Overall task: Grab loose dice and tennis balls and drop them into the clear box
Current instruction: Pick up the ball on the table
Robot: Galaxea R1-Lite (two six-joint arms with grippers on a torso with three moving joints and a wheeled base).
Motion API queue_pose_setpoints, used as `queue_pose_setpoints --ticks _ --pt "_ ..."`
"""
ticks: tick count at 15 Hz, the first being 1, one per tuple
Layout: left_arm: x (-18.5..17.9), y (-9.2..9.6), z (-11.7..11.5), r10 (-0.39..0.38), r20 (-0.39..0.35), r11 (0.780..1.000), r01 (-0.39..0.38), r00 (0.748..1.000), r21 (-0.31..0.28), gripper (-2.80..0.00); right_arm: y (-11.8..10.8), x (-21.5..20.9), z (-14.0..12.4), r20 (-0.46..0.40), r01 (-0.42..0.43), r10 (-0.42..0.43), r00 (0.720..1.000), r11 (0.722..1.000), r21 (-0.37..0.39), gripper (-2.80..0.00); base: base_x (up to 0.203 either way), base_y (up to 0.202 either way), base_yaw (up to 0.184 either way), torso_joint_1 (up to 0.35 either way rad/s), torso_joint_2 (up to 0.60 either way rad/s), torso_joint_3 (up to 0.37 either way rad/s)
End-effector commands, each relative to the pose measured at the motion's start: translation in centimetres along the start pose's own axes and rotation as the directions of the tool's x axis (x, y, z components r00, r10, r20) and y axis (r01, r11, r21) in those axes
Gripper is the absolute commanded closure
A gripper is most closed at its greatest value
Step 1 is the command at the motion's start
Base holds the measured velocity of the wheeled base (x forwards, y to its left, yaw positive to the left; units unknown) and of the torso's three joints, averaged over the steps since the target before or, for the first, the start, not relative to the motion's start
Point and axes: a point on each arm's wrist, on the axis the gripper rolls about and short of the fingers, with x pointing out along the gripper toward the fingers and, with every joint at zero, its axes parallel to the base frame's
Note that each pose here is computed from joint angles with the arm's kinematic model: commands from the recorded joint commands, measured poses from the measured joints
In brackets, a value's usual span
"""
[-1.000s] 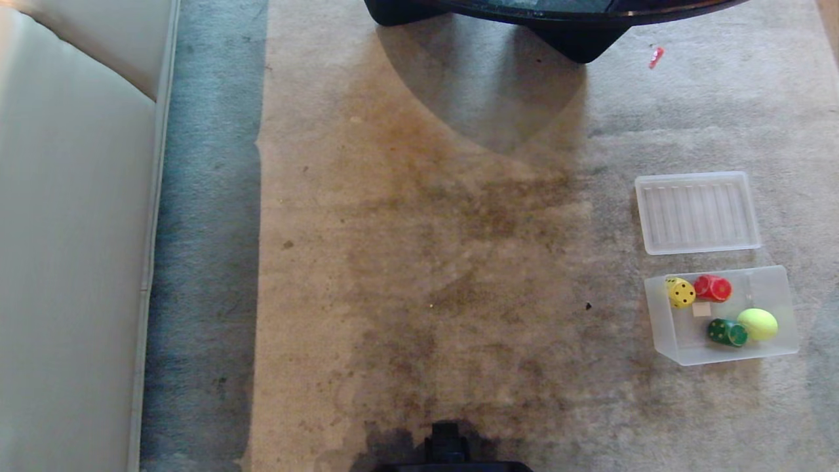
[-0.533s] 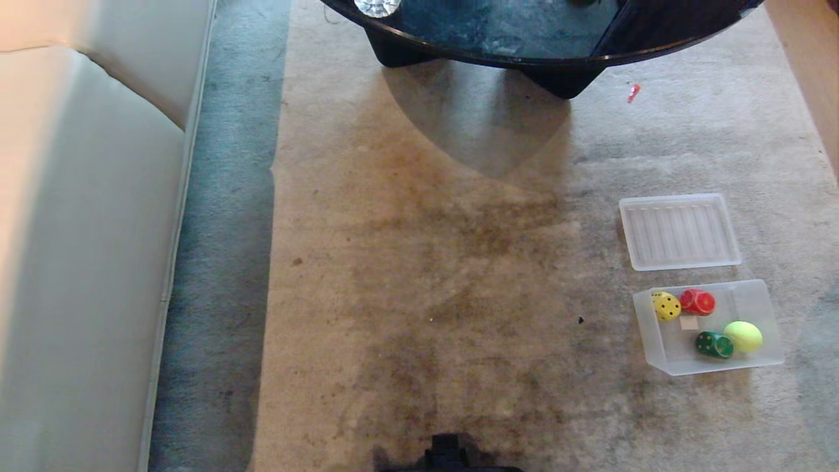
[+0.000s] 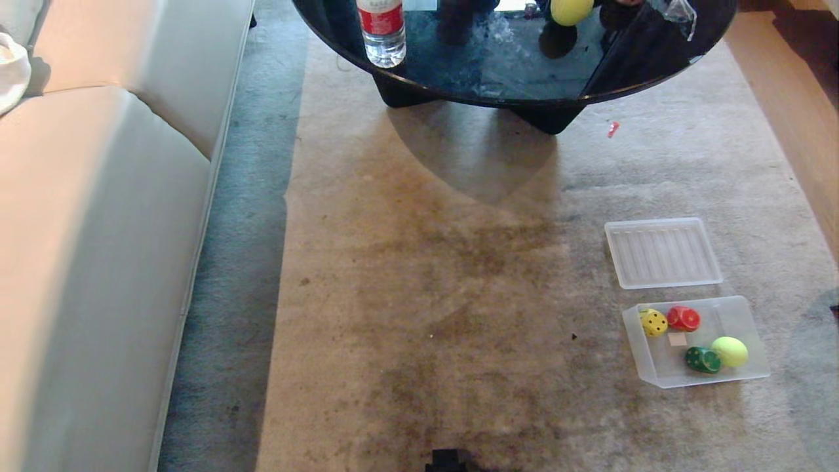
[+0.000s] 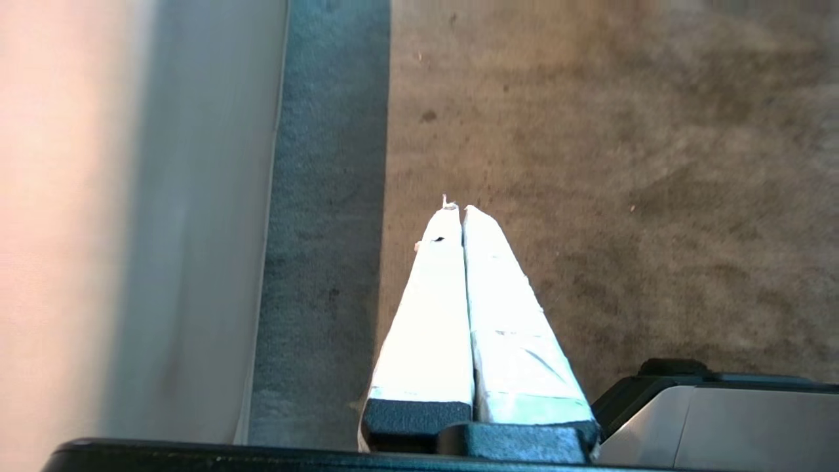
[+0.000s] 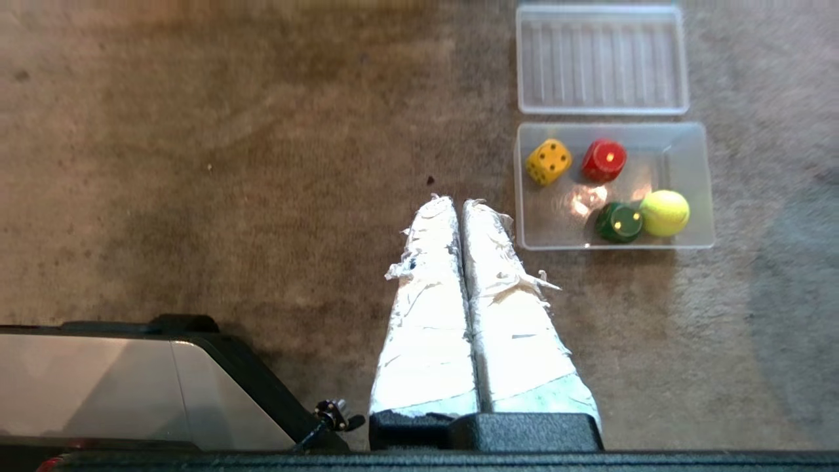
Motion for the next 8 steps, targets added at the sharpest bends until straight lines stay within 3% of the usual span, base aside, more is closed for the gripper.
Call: queue_pose_setpoints --ticks 1,8 --pt "0.0 0.0 0.0 0.001 0.0 1.0 -0.001 1.0 -0.001 0.0 0.0 0.03 -0.04 -0.004 -0.002 0.002 1.0 1.0 -0.001 0.0 0.0 0.0 0.0 0.002 0.0 0.203" --pt "0.0 0.0 0.0 0.001 0.0 1.0 -0.001 1.0 -0.001 0.0 0.0 0.03 -0.03 -0.002 -0.001 0.001 1.0 1.0 -0.001 0.0 0.0 0.0 0.0 0.003 0.0 0.201"
